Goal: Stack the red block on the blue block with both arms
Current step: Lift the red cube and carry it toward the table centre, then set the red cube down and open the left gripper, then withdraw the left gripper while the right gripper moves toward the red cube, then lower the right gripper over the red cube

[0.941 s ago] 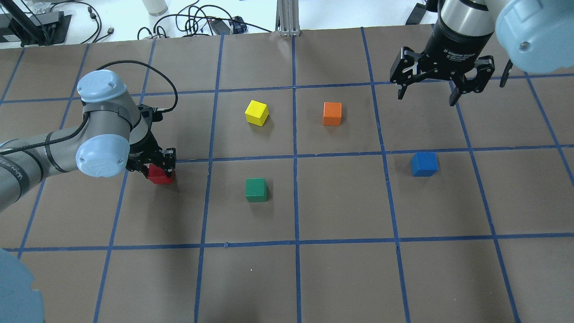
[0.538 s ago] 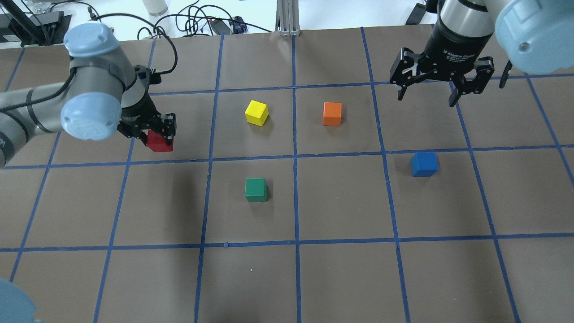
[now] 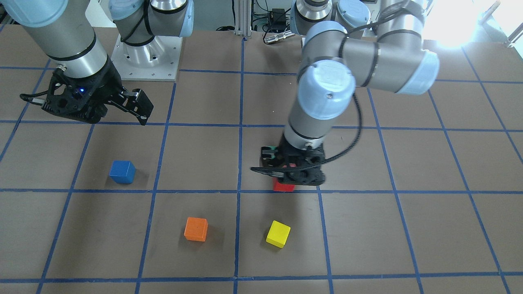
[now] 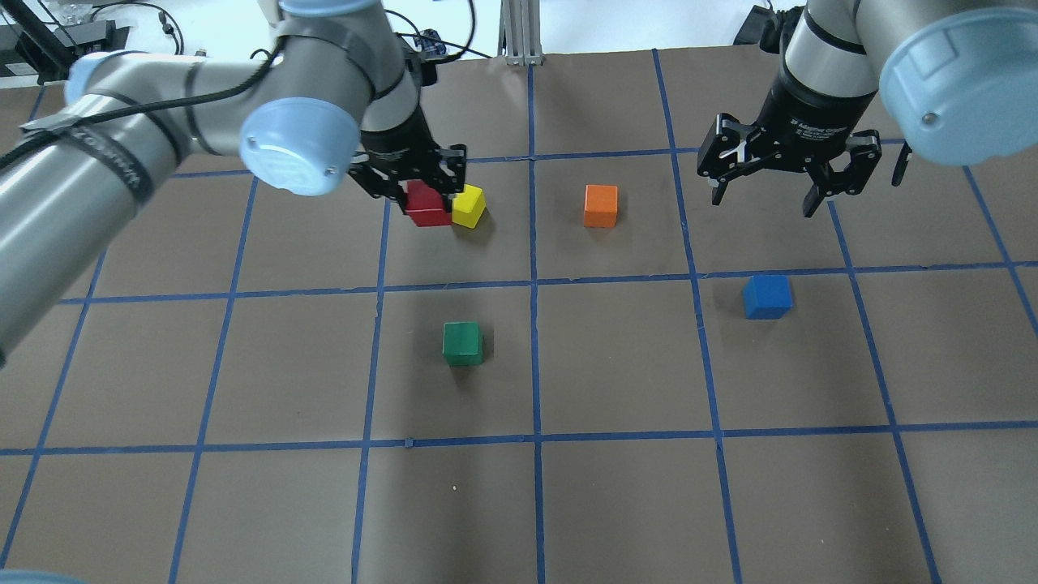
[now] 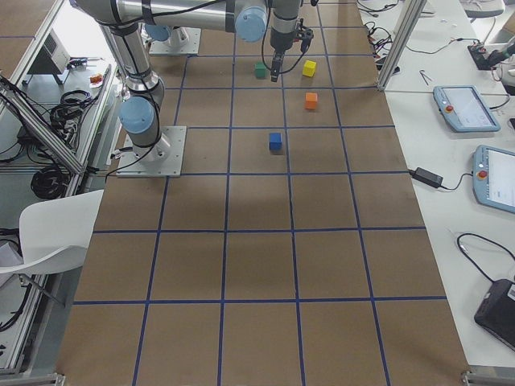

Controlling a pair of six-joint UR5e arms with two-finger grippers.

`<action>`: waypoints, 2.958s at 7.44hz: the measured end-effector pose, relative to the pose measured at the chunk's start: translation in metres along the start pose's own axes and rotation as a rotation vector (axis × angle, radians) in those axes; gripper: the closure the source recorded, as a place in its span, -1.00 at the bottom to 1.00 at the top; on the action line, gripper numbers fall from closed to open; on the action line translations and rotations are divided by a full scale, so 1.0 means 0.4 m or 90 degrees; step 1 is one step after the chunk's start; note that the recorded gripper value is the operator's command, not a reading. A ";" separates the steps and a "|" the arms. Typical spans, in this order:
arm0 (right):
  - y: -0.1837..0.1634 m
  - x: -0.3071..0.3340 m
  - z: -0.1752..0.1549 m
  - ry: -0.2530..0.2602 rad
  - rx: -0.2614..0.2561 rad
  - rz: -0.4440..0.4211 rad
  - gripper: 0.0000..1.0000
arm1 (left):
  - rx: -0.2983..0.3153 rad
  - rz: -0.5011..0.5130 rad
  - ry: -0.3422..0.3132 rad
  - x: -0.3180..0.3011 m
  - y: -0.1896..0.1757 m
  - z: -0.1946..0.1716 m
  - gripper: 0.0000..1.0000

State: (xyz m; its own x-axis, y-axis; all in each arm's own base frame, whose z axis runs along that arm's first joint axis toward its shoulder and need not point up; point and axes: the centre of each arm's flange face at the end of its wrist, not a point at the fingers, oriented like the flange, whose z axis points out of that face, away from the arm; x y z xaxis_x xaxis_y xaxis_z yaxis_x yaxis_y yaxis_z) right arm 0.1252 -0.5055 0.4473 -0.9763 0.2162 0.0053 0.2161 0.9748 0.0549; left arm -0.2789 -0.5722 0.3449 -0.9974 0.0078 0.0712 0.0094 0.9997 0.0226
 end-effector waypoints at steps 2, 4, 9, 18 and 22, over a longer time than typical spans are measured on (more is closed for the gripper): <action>-0.001 0.001 -0.001 0.002 0.006 0.001 -1.00 | -0.033 -0.005 0.024 0.230 0.066 0.103 1.00; -0.001 0.001 -0.001 0.002 0.007 0.001 -1.00 | -0.056 -0.005 0.012 0.357 0.118 0.215 0.98; -0.002 0.001 -0.006 0.003 0.010 -0.002 -1.00 | -0.089 -0.004 -0.013 0.430 0.152 0.361 -0.74; 0.016 -0.120 0.094 -0.005 0.009 -0.023 -1.00 | -0.103 -0.174 -0.064 -0.197 -0.045 -0.061 -0.98; 0.060 -0.317 0.361 -0.009 0.045 -0.074 -1.00 | -0.031 -0.084 -0.064 -0.432 0.011 -0.313 -1.00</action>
State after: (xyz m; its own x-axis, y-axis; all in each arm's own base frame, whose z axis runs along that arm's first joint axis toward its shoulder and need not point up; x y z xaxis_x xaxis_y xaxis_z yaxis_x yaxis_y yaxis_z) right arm 0.2552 -0.5015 0.3038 -0.9948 0.1015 -0.0106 0.1016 0.9947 -0.0161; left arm -0.0976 -0.5721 0.4575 -0.9923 -0.1184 -0.0358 -0.1208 0.9899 0.0742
